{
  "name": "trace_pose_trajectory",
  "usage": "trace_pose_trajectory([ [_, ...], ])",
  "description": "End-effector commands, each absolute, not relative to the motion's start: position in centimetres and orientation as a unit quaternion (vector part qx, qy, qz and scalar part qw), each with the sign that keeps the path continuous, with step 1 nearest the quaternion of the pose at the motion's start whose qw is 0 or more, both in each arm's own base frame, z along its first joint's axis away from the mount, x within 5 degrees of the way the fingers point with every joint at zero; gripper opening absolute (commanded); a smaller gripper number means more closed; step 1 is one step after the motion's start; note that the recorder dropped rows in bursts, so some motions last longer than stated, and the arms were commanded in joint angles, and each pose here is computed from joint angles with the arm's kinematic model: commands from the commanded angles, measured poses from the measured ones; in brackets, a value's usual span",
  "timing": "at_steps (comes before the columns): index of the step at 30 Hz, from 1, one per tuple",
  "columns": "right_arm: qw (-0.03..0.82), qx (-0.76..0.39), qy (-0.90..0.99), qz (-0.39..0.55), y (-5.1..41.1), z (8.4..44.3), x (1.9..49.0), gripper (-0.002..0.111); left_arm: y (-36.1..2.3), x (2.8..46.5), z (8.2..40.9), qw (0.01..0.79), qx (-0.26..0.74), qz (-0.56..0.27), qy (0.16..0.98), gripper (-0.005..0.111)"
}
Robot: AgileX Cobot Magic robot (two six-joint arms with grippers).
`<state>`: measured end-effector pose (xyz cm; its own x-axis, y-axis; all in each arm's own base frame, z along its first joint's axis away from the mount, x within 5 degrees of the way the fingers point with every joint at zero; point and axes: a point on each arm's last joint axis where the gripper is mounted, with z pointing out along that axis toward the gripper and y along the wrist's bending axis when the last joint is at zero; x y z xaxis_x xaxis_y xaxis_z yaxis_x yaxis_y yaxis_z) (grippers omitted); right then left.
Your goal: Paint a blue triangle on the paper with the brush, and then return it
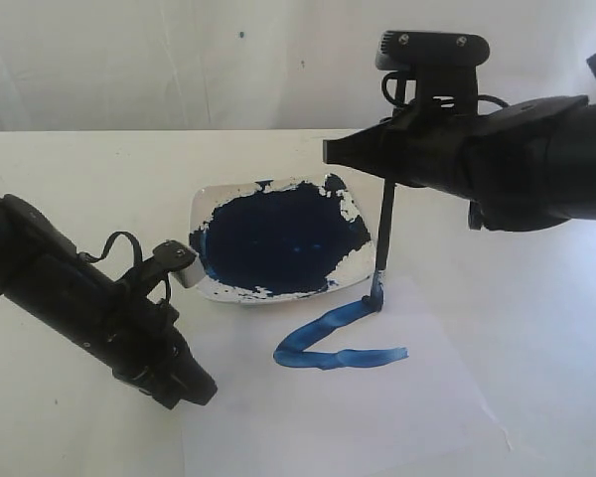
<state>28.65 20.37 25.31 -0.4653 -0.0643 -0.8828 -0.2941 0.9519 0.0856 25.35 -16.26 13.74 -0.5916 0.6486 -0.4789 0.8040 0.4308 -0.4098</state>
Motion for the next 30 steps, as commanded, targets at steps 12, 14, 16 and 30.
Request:
trace_pose_trajectory([
  [12, 0.509, -0.103, 0.846, 0.121, 18.5, 26.2, 26.3, 0.000, -16.2, 25.2, 13.9, 0.122, 0.430, -0.321, 0.835, 0.000],
  [14, 0.507, -0.100, 0.847, 0.125, 18.4, 26.2, 26.1, 0.000, -16.2, 25.2, 13.9, 0.122, 0.430, -0.321, 0.835, 0.000],
  [16, 0.506, -0.099, 0.848, 0.126, 18.2, 26.2, 25.9, 0.000, -16.2, 25.2, 13.9, 0.122, 0.430, -0.321, 0.835, 0.000],
  [30, 0.497, -0.103, 0.855, 0.110, 16.9, 26.9, 24.6, 0.000, -16.2, 25.2, 13.9, 0.122, 0.430, -0.321, 0.835, 0.000],
])
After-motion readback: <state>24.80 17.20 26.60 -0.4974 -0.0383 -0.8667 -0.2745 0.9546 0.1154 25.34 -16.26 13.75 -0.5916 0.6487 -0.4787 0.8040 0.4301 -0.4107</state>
